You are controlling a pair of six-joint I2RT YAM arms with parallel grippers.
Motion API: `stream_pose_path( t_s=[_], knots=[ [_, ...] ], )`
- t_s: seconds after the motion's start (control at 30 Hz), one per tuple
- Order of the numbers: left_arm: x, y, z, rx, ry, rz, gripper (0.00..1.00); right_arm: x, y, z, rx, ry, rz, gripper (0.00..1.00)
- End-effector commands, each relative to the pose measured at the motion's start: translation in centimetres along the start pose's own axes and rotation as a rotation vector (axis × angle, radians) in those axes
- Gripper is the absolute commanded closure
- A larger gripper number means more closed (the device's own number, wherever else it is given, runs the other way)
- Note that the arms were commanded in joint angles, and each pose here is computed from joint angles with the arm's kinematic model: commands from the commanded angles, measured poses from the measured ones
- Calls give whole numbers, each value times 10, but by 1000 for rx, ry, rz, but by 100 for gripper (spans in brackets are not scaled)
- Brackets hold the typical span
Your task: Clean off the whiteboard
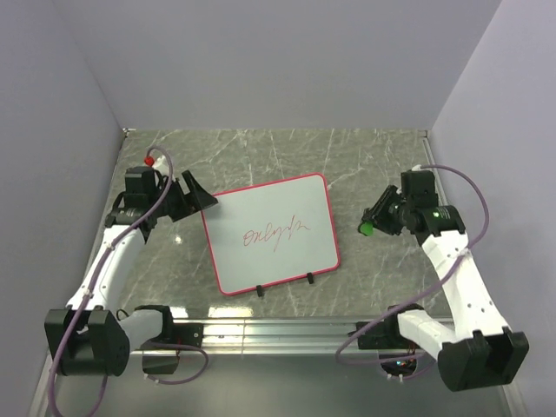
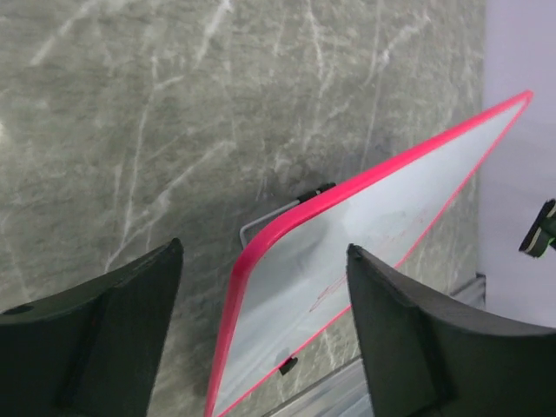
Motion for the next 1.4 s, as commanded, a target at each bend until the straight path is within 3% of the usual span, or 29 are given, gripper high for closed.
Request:
stream_pose_path(
  t_s=[0.0, 0.17, 0.23, 0.33, 0.5, 0.6, 0.73, 1.1, 1.37],
  knots=[
    [-3, -11, -6, -84, -47, 208, 21, 27, 29, 11, 31, 63, -227, 100],
    [-12, -22, -3, -68, -22, 394, 33, 34, 50, 38, 147, 120, -328, 100],
    [-11, -26, -8, -68, -42, 436, 43, 30, 52, 46, 159, 147, -322, 100],
    [-12, -25, -5, -72, -34, 438, 62, 25, 57, 55, 181, 175, -338, 100],
    [-17, -19, 6, -58, -8, 423, 76, 23, 83, 76, 297, 219, -443, 100],
    [-19, -15, 12, -50, -8, 401, 94, 17, 101, 88, 357, 234, -445, 100],
    [-20, -10, 16, -54, -8, 367, 100, 6, 130, 111, 432, 263, -428, 100],
    [-20, -5, 17, -68, -5, 298, 100, -12, 210, 210, 649, 428, -460, 100],
    [-15, -8, 18, -77, 2, 283, 100, -38, 192, 219, 675, 417, -418, 100]
  ],
)
Point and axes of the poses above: each gripper's point midway between its finger pads, its own x axis back along the fingers, its own y axis along the line the jaws close on, z = x × y, the point moved 6 cm from there along x, back along the fingers, and after that the axes turned 14 degrees about -x, right-handed, at the moved point
